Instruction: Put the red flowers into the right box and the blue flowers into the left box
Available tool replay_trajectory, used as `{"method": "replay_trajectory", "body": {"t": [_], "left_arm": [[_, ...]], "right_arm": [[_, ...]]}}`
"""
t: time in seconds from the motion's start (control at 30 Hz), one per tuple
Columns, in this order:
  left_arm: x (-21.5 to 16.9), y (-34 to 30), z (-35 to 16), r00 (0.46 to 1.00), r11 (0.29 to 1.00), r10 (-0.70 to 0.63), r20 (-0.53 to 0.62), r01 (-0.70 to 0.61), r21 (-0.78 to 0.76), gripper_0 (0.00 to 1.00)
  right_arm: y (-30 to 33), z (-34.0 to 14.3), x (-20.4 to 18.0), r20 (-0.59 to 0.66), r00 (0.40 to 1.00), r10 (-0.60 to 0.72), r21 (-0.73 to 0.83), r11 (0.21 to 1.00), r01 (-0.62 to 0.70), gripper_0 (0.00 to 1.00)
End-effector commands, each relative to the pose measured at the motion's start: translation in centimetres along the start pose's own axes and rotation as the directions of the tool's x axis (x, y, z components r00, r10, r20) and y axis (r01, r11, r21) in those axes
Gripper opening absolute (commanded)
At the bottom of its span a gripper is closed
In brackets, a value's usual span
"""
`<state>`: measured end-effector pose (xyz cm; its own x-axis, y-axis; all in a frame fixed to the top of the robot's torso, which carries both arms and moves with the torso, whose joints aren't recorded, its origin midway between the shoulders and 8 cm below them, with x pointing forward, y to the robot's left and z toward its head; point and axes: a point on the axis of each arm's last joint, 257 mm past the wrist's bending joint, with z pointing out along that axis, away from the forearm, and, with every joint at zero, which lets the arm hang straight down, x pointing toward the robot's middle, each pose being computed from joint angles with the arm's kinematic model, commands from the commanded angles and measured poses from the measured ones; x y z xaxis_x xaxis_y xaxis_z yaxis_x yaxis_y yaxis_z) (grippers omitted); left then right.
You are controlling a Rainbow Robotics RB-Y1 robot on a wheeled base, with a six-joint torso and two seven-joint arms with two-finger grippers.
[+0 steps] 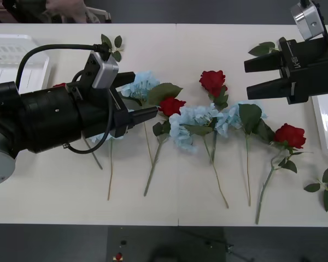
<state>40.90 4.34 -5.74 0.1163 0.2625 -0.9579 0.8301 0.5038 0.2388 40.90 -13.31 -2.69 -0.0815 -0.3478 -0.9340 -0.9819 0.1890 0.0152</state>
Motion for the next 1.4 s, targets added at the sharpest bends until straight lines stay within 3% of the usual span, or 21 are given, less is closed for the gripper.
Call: {"method": "replay_trajectory", "body": {"t": [0.03, 1.4], "left_arm": [[-0.63, 0.57, -0.54, 1.000, 1.000, 0.006, 0.007, -0.006, -0.010, 1.00], [-0.63, 0.57, -0.54, 1.000, 1.000, 0.006, 0.007, -0.006, -0.010, 1.00]], "right_arm": [[0.23, 0.02, -1.64, 0.020, 1.000, -0.021, -0.006, 1.000, 0.021, 1.00], [0.23, 0.02, -1.64, 0.020, 1.000, -0.021, -0.006, 1.000, 0.021, 1.00]]}}
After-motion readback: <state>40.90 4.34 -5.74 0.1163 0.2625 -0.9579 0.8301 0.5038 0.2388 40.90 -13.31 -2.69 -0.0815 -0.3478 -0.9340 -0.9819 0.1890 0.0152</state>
